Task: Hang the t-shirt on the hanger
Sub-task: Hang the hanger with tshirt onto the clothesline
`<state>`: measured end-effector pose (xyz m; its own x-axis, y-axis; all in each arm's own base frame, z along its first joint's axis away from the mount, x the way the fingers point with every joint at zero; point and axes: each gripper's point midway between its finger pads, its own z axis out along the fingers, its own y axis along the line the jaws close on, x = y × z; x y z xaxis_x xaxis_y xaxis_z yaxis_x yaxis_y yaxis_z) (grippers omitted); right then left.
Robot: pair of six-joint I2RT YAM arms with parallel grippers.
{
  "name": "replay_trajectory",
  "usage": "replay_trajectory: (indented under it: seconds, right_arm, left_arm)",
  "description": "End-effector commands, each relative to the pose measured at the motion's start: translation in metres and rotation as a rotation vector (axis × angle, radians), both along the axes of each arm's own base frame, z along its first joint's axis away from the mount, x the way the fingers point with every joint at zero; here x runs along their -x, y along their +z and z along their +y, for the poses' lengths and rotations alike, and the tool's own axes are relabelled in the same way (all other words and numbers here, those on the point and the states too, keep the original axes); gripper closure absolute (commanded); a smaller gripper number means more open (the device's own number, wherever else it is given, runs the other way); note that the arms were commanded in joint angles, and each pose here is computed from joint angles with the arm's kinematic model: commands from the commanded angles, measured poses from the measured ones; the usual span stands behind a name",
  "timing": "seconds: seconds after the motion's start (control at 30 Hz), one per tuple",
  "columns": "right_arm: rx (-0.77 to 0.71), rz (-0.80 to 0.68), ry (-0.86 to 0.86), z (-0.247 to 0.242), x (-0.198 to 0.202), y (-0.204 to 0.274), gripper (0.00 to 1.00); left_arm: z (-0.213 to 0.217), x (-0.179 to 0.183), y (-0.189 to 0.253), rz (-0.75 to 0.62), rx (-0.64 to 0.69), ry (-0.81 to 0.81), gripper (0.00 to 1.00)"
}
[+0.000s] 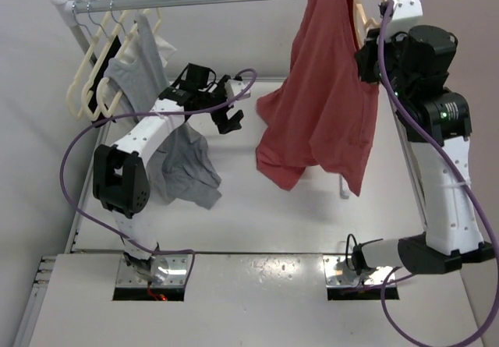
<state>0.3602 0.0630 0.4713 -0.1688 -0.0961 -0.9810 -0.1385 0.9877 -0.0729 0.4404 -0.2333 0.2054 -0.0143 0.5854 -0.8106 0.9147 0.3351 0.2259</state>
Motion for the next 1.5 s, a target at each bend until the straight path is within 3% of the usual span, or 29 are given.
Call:
replay_trajectory:
  seconds: [0.0,0.53,0.83,1.0,1.03,1.07,1.17,1.47]
  right_arm:
    - [-0.074,-0.206,-0.031,0.002,-0.028,0.058,1.0]
    - [-0.136,-0.262,-0.071,0.007,-0.081,0.056,1.0]
    - [-0.084,-0.065,-0.087,0.011,-0.108,-0.003,1.0]
    - [-0.082,0.019,0.014,0.025,-0.086,-0.029,0.98]
    - [-0.075,0.053,0.013,0.024,-0.082,-0.044,0.9]
    - [-0.074,0.058,0.012,0.022,-0.075,-0.047,0.61]
    - [-0.062,0.023,0.018,0.015,-0.044,-0.04,0.28]
    - [-0.066,-0.091,-0.041,-0.012,0.026,0.0,0.08]
  left_arm:
    - [0.0,0.011,0.023,-0.037,0.024,-0.001,0.0]
    - [0.006,0.013,0.018,-0.038,0.0,0.015,0.0]
    - [0.006,0.012,0.013,-0.036,-0.007,0.01,0.0]
    - [0.008,0.013,0.009,-0.028,-0.017,0.018,0.0]
    - [0.008,0.014,0.005,-0.019,-0.021,0.018,0.0]
    - [0.008,0.014,0.005,-0.019,-0.021,0.018,0.0]
    - [0.007,0.016,-0.001,0.002,-0.021,0.01,0.0]
    - [0.004,0.019,-0.004,0.025,-0.014,-0.006,0.0]
